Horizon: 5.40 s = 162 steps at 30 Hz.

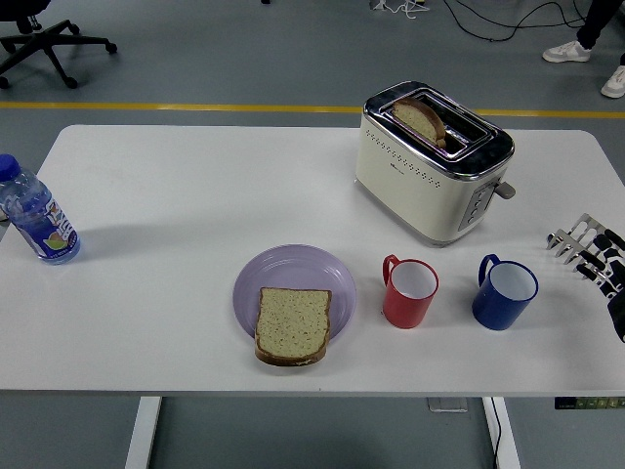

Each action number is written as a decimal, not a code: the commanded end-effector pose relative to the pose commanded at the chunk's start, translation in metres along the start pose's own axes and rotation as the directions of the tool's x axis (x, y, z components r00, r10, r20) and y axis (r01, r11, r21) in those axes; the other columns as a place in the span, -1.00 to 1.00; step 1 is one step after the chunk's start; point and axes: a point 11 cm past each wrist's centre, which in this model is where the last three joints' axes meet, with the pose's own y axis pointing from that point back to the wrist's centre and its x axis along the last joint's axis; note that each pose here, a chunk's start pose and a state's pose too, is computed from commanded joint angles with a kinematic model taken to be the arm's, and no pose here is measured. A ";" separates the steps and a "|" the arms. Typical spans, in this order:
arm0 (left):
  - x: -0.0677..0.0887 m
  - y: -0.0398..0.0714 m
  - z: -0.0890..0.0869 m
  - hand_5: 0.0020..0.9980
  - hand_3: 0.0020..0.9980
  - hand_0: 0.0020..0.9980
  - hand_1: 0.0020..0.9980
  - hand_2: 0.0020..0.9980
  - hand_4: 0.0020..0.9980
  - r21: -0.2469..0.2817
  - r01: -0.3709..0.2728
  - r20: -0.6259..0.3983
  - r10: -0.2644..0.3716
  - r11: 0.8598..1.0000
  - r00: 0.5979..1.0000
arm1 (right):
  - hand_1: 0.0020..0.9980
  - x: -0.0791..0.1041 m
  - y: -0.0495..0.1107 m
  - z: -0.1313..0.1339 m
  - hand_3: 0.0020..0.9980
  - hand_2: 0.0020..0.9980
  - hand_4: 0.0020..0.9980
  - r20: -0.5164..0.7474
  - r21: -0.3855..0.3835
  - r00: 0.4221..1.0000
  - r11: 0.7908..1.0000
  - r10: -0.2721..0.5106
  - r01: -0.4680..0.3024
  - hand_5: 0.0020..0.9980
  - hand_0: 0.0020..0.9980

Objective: Pick up the cup,pour liquid into bread,place the cup on the desk

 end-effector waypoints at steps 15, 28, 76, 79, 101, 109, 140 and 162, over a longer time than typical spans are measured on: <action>0.001 0.000 0.001 1.00 0.29 0.35 0.48 0.50 -0.19 -0.001 -0.002 0.003 0.002 1.000 1.000 | 0.76 -0.010 0.020 0.003 1.00 0.92 1.00 -0.343 0.102 0.937 0.994 0.064 -0.031 -0.56 0.90; 0.001 0.000 -0.001 1.00 0.29 0.35 0.48 0.50 -0.19 0.002 -0.001 0.005 0.001 1.000 1.000 | 0.76 -0.027 0.034 0.036 1.00 0.92 1.00 -0.405 0.072 0.914 0.997 0.037 -0.009 -0.50 0.90; 0.003 0.001 0.003 1.00 0.29 0.35 0.48 0.50 -0.19 -0.004 -0.003 0.006 0.003 1.000 1.000 | 0.73 -0.063 0.015 0.069 1.00 0.89 1.00 -0.490 0.023 0.871 0.999 -0.029 0.046 -0.51 0.89; 0.003 0.000 0.003 1.00 0.29 0.35 0.48 0.50 -0.19 -0.003 -0.002 0.005 0.002 1.000 1.000 | 0.73 -0.062 0.014 0.072 1.00 0.89 1.00 -0.488 0.019 0.873 0.999 -0.025 0.039 -0.51 0.89; -0.003 0.000 -0.002 1.00 0.29 0.35 0.48 0.50 -0.19 0.004 0.008 0.015 -0.009 1.000 1.000 | 0.72 -0.062 0.008 0.082 1.00 0.88 1.00 -0.498 0.009 0.867 1.000 -0.020 0.028 -0.51 0.89; -0.003 0.000 -0.001 1.00 0.29 0.35 0.48 0.50 -0.19 0.000 0.009 0.010 -0.009 1.000 1.000 | 0.72 -0.062 0.004 0.081 1.00 0.88 1.00 -0.501 0.018 0.865 1.000 -0.010 0.021 -0.51 0.88; -0.003 0.000 0.002 1.00 0.29 0.35 0.48 0.50 -0.19 -0.004 0.009 0.008 -0.009 1.000 1.000 | 0.69 -0.063 -0.006 0.082 0.99 0.85 1.00 -0.500 0.028 0.866 1.000 0.013 0.001 -0.51 0.86; -0.003 0.000 0.002 1.00 0.29 0.35 0.48 0.50 -0.19 -0.005 0.009 0.010 -0.009 1.000 1.000 | 0.34 -0.060 -0.008 0.085 0.61 0.41 0.98 -0.469 0.024 0.882 0.999 0.039 -0.032 -0.54 0.55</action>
